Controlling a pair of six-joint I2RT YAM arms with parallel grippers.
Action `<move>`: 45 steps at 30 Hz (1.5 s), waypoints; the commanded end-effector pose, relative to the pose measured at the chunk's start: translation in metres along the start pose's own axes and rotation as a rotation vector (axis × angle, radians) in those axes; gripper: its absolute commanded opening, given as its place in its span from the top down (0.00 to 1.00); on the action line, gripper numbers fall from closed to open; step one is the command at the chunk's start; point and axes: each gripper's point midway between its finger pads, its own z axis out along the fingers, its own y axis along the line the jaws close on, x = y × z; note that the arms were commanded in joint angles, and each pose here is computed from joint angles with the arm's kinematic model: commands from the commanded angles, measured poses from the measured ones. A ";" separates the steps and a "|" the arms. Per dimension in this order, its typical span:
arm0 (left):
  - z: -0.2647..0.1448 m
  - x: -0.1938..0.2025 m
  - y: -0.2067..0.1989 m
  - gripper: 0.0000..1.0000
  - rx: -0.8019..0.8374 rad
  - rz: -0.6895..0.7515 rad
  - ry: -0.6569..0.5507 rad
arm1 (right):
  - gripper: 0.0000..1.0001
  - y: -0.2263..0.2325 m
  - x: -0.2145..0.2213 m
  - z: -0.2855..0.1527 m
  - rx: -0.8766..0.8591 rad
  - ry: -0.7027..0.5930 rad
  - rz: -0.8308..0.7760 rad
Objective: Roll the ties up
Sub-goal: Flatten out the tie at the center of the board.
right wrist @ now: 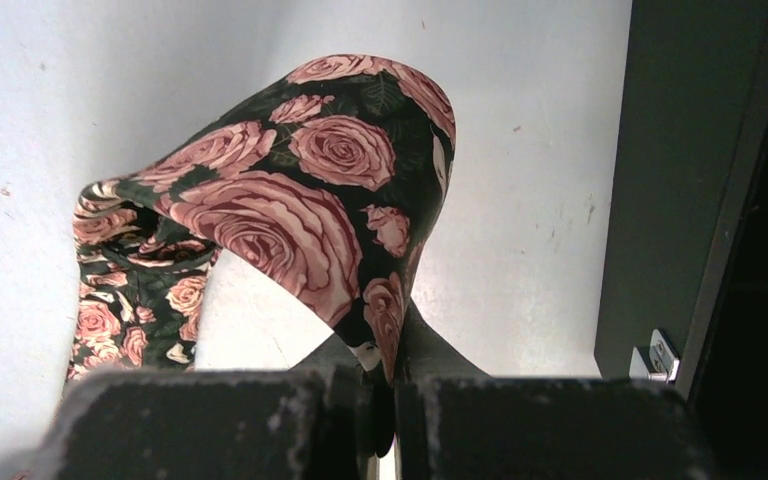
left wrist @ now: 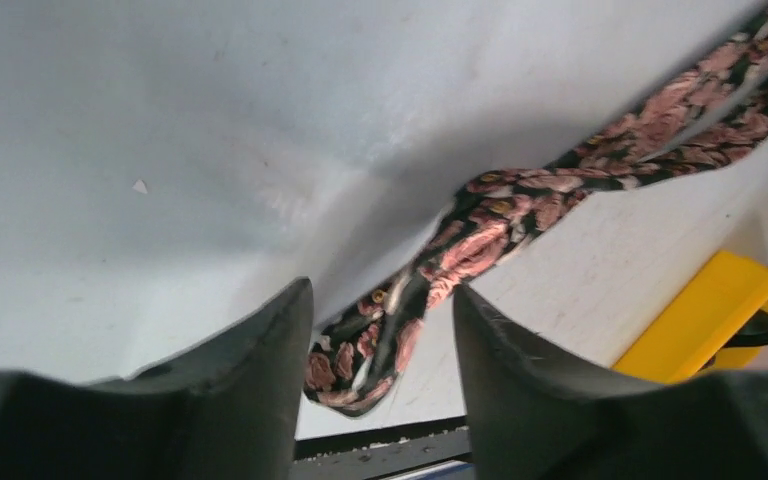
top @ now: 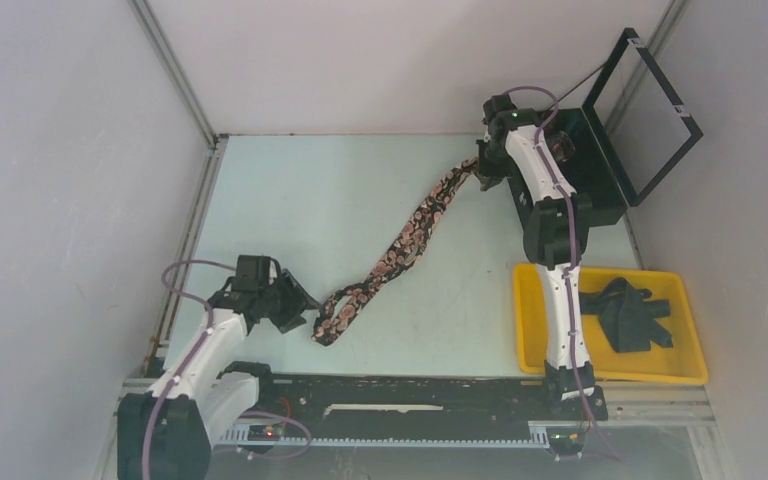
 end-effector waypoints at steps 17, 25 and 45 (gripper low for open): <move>0.004 -0.006 -0.209 0.48 0.266 0.617 0.073 | 1.00 0.021 -0.032 -0.002 -0.059 -0.118 -0.001; 0.055 0.029 -0.196 0.54 0.234 0.618 0.242 | 1.00 0.019 -0.027 0.010 -0.052 -0.092 0.001; 0.100 0.074 -0.052 0.65 -0.047 0.489 0.378 | 0.70 0.018 -0.041 0.045 -0.071 -0.128 0.040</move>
